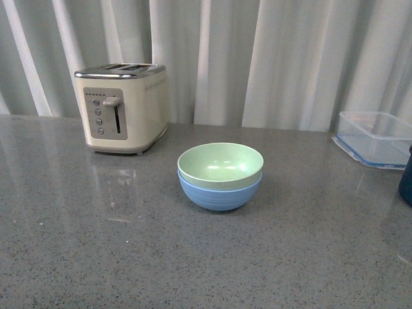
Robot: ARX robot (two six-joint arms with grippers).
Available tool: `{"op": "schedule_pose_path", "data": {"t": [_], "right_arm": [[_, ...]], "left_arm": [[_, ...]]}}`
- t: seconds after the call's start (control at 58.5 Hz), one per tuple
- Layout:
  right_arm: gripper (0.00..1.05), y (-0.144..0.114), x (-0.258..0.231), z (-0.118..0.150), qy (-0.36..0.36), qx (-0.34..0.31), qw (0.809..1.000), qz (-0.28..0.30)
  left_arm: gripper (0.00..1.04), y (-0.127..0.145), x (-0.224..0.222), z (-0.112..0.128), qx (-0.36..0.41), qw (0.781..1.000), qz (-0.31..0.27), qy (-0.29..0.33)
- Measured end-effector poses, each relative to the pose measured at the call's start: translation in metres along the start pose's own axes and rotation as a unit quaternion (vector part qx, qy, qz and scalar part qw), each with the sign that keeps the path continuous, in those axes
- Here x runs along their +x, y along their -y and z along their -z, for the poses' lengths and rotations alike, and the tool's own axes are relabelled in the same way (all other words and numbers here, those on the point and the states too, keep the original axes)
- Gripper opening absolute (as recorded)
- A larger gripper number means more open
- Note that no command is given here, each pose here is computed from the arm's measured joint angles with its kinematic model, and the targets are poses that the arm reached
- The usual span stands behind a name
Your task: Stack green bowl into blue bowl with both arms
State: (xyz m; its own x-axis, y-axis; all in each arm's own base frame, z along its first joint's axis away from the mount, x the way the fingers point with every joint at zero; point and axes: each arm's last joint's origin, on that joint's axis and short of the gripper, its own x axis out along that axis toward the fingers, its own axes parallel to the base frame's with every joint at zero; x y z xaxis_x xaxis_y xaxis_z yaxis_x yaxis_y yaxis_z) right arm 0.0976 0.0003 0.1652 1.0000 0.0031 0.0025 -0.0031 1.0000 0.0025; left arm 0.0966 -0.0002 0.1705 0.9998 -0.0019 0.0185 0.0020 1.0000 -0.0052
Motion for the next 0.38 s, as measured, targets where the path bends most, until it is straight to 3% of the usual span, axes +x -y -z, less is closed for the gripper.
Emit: {"op": "schedule_pose_path", "data": {"t": [0.376], "right_arm": [[0.95, 0.0000, 0.0000, 0.0000, 0.000, 0.000, 1.000, 0.000]], "left_arm": [[0.98, 0.0000, 0.0000, 0.0000, 0.000, 1.000, 0.000, 0.000]]}}
